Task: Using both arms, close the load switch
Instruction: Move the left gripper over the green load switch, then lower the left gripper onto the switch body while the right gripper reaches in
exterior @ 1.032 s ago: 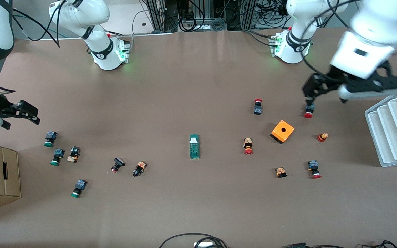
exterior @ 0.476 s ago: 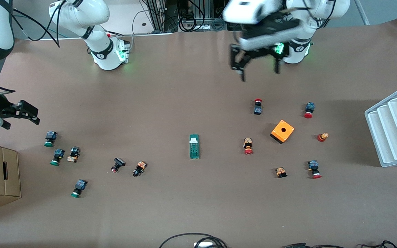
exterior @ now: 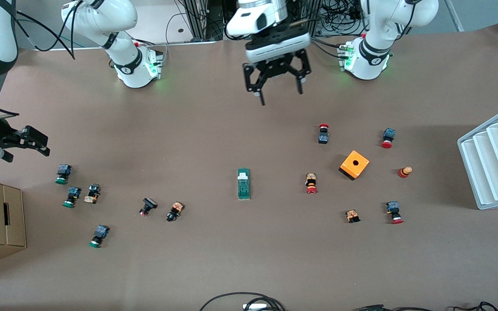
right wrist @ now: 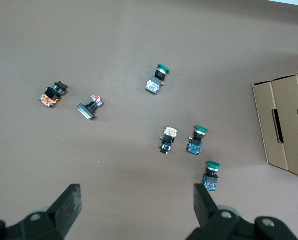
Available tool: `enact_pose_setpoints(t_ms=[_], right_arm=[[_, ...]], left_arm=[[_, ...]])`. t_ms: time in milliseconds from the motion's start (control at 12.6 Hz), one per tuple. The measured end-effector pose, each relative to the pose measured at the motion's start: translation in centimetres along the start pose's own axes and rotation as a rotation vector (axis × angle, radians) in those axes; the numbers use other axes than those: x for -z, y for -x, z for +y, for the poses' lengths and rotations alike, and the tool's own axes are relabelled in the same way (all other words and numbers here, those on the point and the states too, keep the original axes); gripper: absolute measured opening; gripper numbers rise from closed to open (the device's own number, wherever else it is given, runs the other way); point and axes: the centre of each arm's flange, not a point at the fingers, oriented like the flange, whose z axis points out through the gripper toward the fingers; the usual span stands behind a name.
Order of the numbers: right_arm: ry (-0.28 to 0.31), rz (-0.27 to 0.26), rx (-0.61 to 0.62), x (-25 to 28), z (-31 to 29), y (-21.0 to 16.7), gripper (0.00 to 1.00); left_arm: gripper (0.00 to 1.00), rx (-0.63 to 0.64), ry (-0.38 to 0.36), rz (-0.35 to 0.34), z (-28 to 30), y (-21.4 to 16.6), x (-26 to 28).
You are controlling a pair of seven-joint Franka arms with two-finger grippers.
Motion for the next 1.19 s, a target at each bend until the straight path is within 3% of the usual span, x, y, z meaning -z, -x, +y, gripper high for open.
enact_pose_setpoints(t_ms=[238,476,953,1191], right_arm=[[0.0,0.0,0.0,0.0,0.0,0.0,1.0],[0.0,0.0,0.0,0.0,0.0,0.0,1.0],[0.0,0.0,0.0,0.0,0.0,0.0,1.0],[0.0,0.0,0.0,0.0,0.0,0.0,1.0]], left_arm=[[1.0,0.076,0.004,0.078,3.4,6.6,-1.1],[1.0,0.059,-0.009,0.156,5.8,12.6,-3.8],[1.0,-0.028,-0.004,0.398,9.5,18.0,-13.1],[1.0,0.003,0.082,0.481,11.2,20.8,-17.5]])
